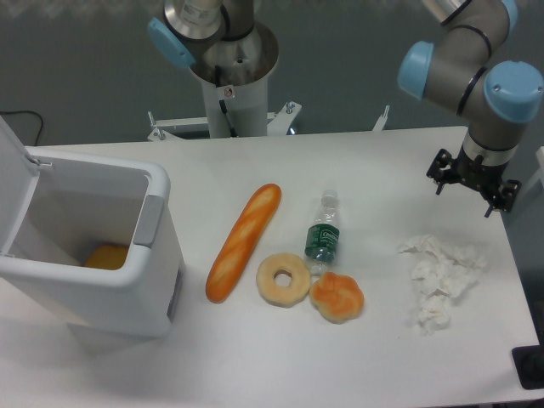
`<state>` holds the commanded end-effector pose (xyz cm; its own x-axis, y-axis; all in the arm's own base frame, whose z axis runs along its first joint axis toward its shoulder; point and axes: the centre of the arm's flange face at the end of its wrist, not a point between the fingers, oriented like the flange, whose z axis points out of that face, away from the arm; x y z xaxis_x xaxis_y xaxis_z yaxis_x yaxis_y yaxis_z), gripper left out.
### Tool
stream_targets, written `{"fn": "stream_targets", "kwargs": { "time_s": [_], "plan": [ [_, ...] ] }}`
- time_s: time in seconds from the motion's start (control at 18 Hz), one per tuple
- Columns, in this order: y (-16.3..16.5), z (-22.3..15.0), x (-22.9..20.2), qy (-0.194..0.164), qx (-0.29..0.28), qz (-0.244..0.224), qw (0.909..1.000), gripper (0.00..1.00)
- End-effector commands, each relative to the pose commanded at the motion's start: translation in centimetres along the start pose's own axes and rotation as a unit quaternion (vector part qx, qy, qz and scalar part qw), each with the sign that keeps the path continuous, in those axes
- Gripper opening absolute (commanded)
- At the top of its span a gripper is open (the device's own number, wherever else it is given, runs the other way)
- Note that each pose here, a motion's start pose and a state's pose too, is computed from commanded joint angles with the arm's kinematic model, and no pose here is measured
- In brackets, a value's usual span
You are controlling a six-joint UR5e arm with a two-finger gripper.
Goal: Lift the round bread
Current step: 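Move the gripper from its start pose toward the round bread roll, then lower the open gripper over the round golden bread roll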
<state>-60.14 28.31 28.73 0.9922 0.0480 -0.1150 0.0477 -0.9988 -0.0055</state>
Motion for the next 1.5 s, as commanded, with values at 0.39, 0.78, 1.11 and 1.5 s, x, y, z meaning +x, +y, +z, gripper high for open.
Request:
{"fn": "stream_targets", "kwargs": {
  "time_s": [0.39, 0.78, 1.11, 1.5],
  "plan": [
    [-3.4, 1.0, 1.5, 0.006, 0.014, -0.063, 0.9979, 1.00],
    [-8.6, 2.3, 3.6, 0.009, 0.017, -0.095, 0.9953, 1.00],
    [-14.7, 3.9, 6.3, 0.016, 0.019, -0.139, 0.9899, 1.00],
    [-18.3, 3.5, 9.1, 0.017, 0.023, -0.157, 0.9872, 0.97]
  ]
}}
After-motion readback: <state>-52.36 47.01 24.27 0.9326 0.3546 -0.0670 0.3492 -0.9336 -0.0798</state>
